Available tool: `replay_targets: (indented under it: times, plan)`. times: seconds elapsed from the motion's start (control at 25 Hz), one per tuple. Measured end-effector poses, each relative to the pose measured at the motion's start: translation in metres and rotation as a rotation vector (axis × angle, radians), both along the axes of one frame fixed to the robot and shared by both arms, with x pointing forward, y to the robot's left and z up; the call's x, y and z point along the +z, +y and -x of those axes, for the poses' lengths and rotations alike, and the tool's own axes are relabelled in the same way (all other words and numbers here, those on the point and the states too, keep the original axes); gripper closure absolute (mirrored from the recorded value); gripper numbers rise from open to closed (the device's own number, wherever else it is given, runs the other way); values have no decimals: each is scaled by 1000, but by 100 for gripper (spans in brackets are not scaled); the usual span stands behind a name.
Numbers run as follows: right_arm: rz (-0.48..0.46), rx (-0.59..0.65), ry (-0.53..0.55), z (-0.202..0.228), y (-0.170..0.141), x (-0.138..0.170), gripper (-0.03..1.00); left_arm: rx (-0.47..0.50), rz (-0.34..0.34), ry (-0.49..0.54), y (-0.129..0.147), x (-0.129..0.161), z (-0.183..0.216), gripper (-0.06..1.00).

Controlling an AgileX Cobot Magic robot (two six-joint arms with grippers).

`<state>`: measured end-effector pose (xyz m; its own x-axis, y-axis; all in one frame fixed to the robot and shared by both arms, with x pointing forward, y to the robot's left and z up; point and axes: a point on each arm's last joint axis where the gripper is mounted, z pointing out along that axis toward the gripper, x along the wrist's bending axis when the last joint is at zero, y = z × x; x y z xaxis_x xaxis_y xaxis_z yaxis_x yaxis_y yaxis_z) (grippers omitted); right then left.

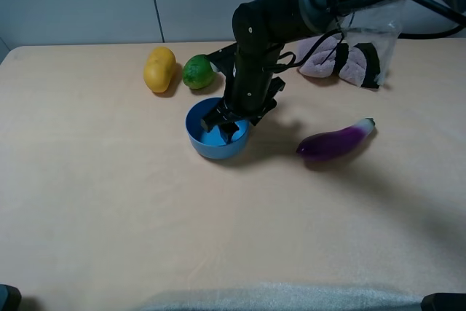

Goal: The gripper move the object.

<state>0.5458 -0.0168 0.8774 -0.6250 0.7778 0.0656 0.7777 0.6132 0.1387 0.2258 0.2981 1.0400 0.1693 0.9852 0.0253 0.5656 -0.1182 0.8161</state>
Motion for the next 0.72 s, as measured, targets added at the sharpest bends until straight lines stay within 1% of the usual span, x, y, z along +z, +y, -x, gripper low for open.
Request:
replay_targets:
  times: [0.16,0.4,0.56,0.72]
  plan:
    - [0,0,0,0,0,0,69,0,0,0,0,0,0,18]
    - [1,2,-3,0,0,0,84,0,0,0,0,0,0,18]
    - [-1,1,-4,0,0,0,98,0,0,0,0,0,0,18]
    - [-2,1,-5,-1,0,0,99,0,0,0,0,0,0,18]
